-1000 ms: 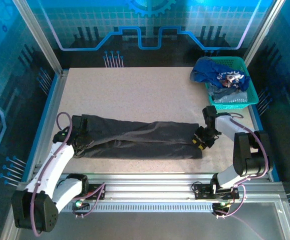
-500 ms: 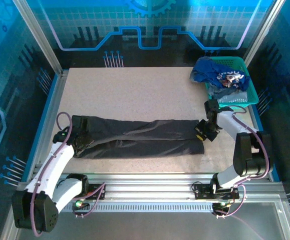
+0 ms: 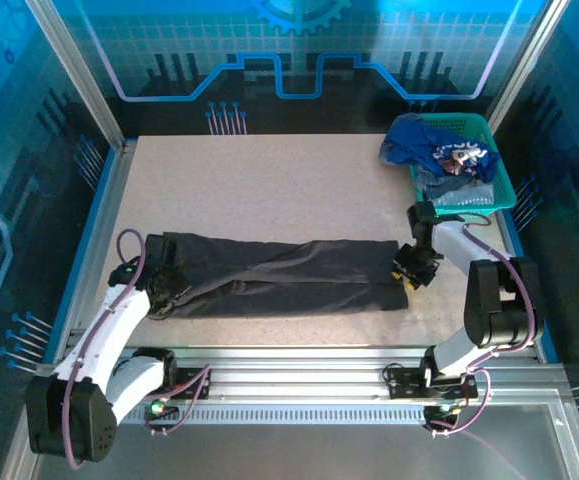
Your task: Fold and stack the t-shirts
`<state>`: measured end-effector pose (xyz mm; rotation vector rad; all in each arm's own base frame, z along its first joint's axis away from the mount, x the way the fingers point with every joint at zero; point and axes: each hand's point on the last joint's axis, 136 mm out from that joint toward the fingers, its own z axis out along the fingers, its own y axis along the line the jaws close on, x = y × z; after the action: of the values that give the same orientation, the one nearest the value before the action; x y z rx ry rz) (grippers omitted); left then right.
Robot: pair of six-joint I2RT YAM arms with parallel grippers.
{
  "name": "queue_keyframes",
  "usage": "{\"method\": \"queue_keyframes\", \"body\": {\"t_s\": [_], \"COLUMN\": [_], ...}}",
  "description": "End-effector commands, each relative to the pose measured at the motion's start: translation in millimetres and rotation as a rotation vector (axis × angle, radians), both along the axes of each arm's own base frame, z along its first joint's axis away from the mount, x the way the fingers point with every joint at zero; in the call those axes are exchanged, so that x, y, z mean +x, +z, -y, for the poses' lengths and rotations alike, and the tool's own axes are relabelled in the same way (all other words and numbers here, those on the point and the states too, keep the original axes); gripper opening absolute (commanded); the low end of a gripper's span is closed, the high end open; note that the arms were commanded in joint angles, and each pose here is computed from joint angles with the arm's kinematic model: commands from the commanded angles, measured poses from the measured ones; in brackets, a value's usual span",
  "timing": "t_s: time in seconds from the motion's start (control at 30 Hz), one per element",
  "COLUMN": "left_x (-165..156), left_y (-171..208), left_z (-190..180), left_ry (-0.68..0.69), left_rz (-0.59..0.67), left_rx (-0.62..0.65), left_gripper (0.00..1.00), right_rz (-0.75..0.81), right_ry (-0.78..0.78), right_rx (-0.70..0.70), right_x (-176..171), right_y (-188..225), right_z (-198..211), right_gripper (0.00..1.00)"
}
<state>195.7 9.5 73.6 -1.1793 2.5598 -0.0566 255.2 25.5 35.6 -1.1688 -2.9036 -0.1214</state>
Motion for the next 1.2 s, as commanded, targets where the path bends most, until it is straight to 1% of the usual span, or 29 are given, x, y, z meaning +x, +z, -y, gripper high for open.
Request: {"method": "queue_keyframes", "body": {"t_s": [0.0,0.03,0.07,0.13,0.23,0.27,0.33,0.4,0.5,0.6,0.7,0.8,0.9,1.0,1.03,1.1,1.17], "left_x": [-2,7,17,41,78,93,124,154,177,187,183,181,180,176,175,173,173], "left_y": [21,34,44,58,55,54,50,40,19,2,-12,-20,-26,-32,-34,-40,-43], "left_z": [-2,-5,-7,-16,-34,-39,-47,-52,-59,-61,-60,-59,-58,-69,-74,-83,-94], "left_ry": [0.042,0.045,0.045,0.08,0.134,0.13,0.097,0.056,0.017,-0.008,-0.012,-0.015,-0.023,-0.019,-0.012,0.007,0.026], "left_rz": [0.008,0.052,0.088,0.142,0.169,0.196,0.239,0.247,0.206,0.184,0.127,0.121,0.101,0.068,0.06,0.039,0.018], "left_rx": [-0.011,0.004,0.015,-0.002,-0.082,-0.104,-0.141,-0.209,-0.252,-0.277,-0.285,-0.287,-0.292,-0.243,-0.233,-0.226,-0.21], "left_gripper": [0.53,0.59,0.62,0.64,0.63,0.62,0.62,0.6,0.55,0.5,0.5,0.48,0.37,0.1,0.05,0.0,0.0], "right_rz": [0.056,0.08,0.101,0.163,0.207,0.212,0.212,0.188,0.155,0.12,0.097,0.086,0.064,0.036,0.022,-0.006,-0.051], "right_ry": [0.043,0.064,0.086,0.15,0.245,0.271,0.306,0.316,0.326,0.333,0.326,0.31,0.303,0.292,0.29,0.285,0.278], "right_rx": [-0.065,-0.074,-0.079,-0.057,-0.012,0.008,0.032,0.044,0.056,0.053,0.046,0.051,0.045,0.025,0.017,-0.006,-0.048], "right_x": [10,15,20,37,58,65,74,81,91,98,101,104,105,106,106,105,102], "right_y": [24,30,35,43,43,41,35,25,13,4,-2,-7,-13,-20,-23,-28,-32], "right_z": [7,5,1,-14,-38,-45,-52,-51,-49,-46,-45,-46,-47,-45,-44,-40,-32], "right_gripper": [0.33,0.33,0.34,0.35,0.35,0.35,0.34,0.34,0.34,0.34,0.35,0.35,0.35,0.35,0.34,0.31,0.26]}}
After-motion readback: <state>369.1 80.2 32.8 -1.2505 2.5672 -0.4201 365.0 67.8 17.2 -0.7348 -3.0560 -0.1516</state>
